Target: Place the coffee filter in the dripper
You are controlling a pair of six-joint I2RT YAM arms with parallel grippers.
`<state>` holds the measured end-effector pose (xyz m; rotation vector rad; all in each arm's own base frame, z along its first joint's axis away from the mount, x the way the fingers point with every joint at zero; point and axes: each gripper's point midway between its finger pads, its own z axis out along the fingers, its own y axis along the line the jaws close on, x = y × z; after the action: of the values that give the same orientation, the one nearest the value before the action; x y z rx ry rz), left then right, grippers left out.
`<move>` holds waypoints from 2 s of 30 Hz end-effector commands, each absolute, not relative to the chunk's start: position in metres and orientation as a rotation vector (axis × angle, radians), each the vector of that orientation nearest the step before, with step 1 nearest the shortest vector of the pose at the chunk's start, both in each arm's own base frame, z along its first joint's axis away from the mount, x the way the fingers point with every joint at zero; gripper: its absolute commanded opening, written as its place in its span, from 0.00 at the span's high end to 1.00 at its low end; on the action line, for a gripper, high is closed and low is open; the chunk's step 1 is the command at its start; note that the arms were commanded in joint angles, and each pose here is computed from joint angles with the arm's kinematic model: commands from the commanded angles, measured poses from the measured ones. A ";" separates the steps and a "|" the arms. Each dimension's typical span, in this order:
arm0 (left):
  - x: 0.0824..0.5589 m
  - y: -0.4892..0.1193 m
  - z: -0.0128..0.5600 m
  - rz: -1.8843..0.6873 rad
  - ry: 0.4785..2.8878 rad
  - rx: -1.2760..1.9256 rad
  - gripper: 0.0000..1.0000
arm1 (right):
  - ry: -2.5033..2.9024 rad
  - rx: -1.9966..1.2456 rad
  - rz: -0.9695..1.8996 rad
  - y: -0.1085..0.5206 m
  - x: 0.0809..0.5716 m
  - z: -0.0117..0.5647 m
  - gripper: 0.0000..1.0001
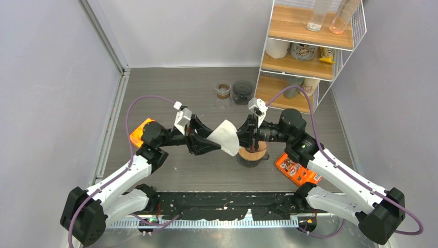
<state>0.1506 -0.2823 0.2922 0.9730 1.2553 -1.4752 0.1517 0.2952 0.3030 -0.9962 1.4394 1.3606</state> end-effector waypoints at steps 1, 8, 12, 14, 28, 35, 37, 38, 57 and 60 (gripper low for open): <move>0.165 -0.282 0.303 -1.424 1.263 0.891 0.34 | 1.501 -0.808 1.152 0.283 0.189 0.319 0.95; 0.227 -0.261 0.299 -1.127 1.484 0.565 0.00 | 1.674 -0.568 0.934 0.261 0.232 0.303 0.95; 0.265 -0.234 0.303 -0.908 1.597 0.351 0.00 | 1.807 -0.412 0.735 0.248 0.264 0.282 0.95; 0.277 -0.228 0.311 -0.880 1.622 0.257 0.00 | 1.829 -0.346 0.623 0.241 0.278 0.280 0.95; 0.285 -0.284 0.347 -1.167 1.621 0.275 0.00 | 1.747 -0.470 0.524 0.274 0.282 0.291 0.95; 0.288 -0.296 0.340 -1.204 1.646 0.300 0.00 | 1.737 -0.467 0.487 0.282 0.289 0.293 0.95; 0.289 -0.298 0.340 -1.210 1.638 0.305 0.00 | 1.726 -0.486 0.501 0.287 0.288 0.295 0.95; 0.290 -0.299 0.338 -1.205 1.644 0.304 0.01 | 1.724 -0.490 0.504 0.289 0.287 0.295 0.95; 0.310 -0.272 0.308 -0.876 1.729 0.167 0.06 | 1.727 -0.467 0.461 0.285 0.291 0.296 0.95; 0.311 -0.264 0.307 -0.799 1.731 0.146 0.06 | 1.735 -0.448 0.443 0.281 0.292 0.296 0.95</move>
<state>0.3054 -0.2821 0.2919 0.1912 1.7818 -0.9324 0.2851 0.2827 0.2647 -0.5110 1.8047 0.4494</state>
